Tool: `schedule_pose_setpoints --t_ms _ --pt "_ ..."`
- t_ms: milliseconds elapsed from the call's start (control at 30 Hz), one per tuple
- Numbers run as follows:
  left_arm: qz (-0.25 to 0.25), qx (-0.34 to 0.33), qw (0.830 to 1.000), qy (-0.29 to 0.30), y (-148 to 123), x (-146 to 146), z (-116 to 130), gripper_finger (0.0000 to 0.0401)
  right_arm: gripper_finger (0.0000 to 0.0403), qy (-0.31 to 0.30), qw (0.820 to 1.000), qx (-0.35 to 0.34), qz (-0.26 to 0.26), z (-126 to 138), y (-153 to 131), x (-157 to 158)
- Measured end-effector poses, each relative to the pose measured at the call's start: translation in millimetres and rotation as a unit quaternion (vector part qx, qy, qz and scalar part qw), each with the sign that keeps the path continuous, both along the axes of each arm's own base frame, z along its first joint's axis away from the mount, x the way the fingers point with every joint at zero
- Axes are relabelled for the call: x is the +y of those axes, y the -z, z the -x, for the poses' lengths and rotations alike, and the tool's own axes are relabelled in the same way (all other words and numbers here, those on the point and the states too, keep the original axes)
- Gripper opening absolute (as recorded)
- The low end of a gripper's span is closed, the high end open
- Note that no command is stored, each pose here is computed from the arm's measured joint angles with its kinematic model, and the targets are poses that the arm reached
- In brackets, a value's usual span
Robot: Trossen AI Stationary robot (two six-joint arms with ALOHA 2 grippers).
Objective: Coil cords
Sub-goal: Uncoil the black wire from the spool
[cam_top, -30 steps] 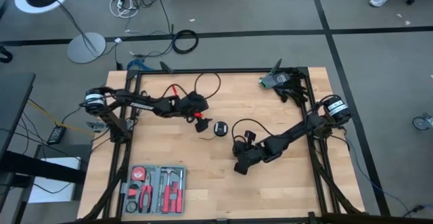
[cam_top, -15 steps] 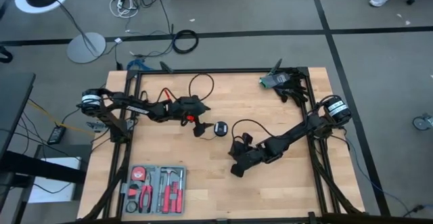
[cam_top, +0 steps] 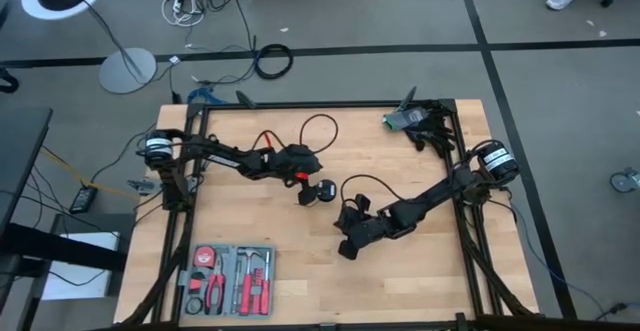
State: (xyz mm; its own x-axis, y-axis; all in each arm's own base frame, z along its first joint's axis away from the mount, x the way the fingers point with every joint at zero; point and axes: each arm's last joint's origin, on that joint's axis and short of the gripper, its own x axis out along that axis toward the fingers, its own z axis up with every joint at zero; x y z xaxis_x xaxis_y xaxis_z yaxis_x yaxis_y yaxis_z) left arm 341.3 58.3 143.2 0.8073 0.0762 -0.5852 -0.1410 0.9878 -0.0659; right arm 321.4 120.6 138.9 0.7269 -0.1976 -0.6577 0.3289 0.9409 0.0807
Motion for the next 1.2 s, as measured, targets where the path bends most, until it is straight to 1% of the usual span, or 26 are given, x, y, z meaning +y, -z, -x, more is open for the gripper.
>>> schedule_pose_setpoints --t_ms 133,233,300,400,467,500,700,867,933,1033,1100,1200 --pt "0.0 -0.002 1.0 0.0 0.4 0.1 -0.7 0.0395 0.0001 0.0 1.0 0.0 0.0 -0.1 0.0 0.0" --pt "0.0 0.001 1.0 0.0 1.5 0.1 -0.4 0.0395 0.0004 -0.009 1.0 -0.022 0.006 -5.0 -3.6 -2.5" --pt "0.0 0.002 1.0 0.0 2.8 0.2 -0.9 0.0395 0.0006 -0.029 0.999 -0.033 0.031 -9.7 -6.5 -6.9" --pt "0.002 0.011 1.0 0.0 5.2 0.0 0.3 0.0395 0.0008 -0.078 0.994 -0.052 0.064 -17.6 -12.0 -13.7" --pt "0.001 0.01 1.0 0.0 4.7 0.0 0.0 0.0395 0.0007 -0.112 0.989 -0.052 0.083 -20.6 -13.2 -18.6" --pt "0.001 0.011 1.0 0.0 4.9 0.0 0.1 0.0395 0.0006 -0.118 0.988 -0.051 0.087 -21.7 -13.4 -21.0" --pt "0.001 0.013 1.0 0.001 5.1 0.0 0.4 0.0395 0.0018 -0.096 0.991 -0.049 0.075 -24.9 -13.9 -31.3" --pt "0.0 0.01 1.0 0.001 4.6 0.0 0.1 0.0395 0.0018 -0.142 0.98 -0.043 0.133 -25.5 -14.8 -29.7" --pt "-0.001 0.006 1.0 0.001 4.0 0.1 -0.3 0.0395 0.001 -0.151 0.976 -0.042 0.153 -31.5 -9.4 -29.6" --pt "-0.003 -0.004 1.0 0.001 2.4 0.3 -1.5 0.0395 0.0003 -0.16 0.973 -0.013 0.165 -48.9 12.2 -27.1" --pt "-0.002 -0.002 1.0 0.001 2.7 0.3 -1.3 0.0395 0.0004 -0.146 0.969 0.008 0.197 -60.9 24.4 -24.2" --pt "-0.001 0.004 1.0 0.001 3.7 0.1 -0.6 0.0395 0.0002 -0.081 0.964 -0.003 0.251 -80.5 23.4 -18.8"
